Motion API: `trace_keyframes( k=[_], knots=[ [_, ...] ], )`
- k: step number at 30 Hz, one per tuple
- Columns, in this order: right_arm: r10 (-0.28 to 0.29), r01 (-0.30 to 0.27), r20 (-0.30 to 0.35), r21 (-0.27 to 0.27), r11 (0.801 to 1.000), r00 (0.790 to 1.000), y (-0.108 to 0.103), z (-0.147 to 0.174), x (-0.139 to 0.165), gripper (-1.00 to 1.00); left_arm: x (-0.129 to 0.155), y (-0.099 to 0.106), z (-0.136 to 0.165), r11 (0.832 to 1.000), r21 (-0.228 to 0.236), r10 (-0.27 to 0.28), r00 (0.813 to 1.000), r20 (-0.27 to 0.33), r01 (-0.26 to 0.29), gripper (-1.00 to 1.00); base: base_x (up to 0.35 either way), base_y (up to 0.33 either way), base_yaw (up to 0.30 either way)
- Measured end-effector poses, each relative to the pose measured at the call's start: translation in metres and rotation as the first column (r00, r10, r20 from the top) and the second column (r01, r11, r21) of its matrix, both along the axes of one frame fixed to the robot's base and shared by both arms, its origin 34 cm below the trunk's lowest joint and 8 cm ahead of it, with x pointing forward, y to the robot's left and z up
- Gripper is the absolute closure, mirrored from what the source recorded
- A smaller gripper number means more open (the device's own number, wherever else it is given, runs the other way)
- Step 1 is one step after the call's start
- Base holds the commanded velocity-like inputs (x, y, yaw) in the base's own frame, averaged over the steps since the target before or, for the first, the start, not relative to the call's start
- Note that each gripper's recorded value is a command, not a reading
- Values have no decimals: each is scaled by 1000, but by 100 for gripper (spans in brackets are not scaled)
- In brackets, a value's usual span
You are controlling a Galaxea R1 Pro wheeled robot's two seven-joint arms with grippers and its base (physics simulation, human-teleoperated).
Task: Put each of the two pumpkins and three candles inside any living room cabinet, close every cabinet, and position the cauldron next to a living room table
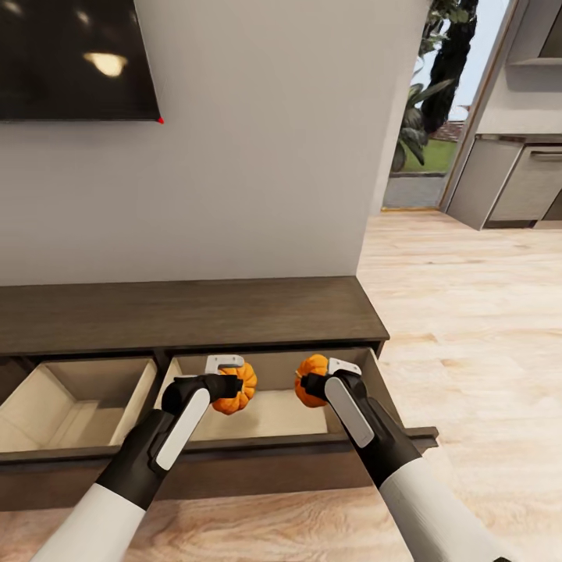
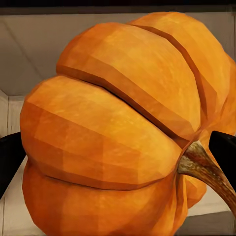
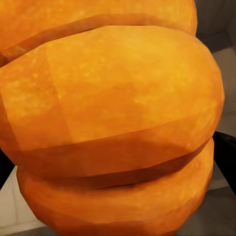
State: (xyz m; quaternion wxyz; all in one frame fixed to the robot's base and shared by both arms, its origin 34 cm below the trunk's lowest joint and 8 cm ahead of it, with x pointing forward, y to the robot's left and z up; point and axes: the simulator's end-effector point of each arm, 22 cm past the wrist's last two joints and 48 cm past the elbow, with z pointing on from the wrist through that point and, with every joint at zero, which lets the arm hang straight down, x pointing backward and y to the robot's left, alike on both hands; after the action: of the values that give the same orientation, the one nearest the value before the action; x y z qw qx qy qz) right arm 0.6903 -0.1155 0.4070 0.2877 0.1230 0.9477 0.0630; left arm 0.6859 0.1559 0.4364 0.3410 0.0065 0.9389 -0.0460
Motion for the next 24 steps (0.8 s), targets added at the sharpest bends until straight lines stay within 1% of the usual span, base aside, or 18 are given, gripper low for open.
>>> trace_keyframes(
  k=[1,8,22,24],
  knots=[
    [0,0,-6,-5,1000,1000,-1,-3,0,100,-1,0,-3,1000,6,-3,1000,-9,3,100,4,1,0],
    [-6,5,-40,-16,1000,999,-4,-20,-3,100,-6,-5,-23,1000,-2,-12,998,-55,12,100,1,0,0],
    [-4,2,-97,-17,1000,995,-3,-55,-10,100,-12,-6,-58,1000,-6,-15,994,-111,14,100,0,0,0],
    [-4,2,-96,-18,1000,995,-3,-55,-9,100,-11,-6,-57,1000,-7,-15,994,-110,15,100,0,0,0]
  ],
)
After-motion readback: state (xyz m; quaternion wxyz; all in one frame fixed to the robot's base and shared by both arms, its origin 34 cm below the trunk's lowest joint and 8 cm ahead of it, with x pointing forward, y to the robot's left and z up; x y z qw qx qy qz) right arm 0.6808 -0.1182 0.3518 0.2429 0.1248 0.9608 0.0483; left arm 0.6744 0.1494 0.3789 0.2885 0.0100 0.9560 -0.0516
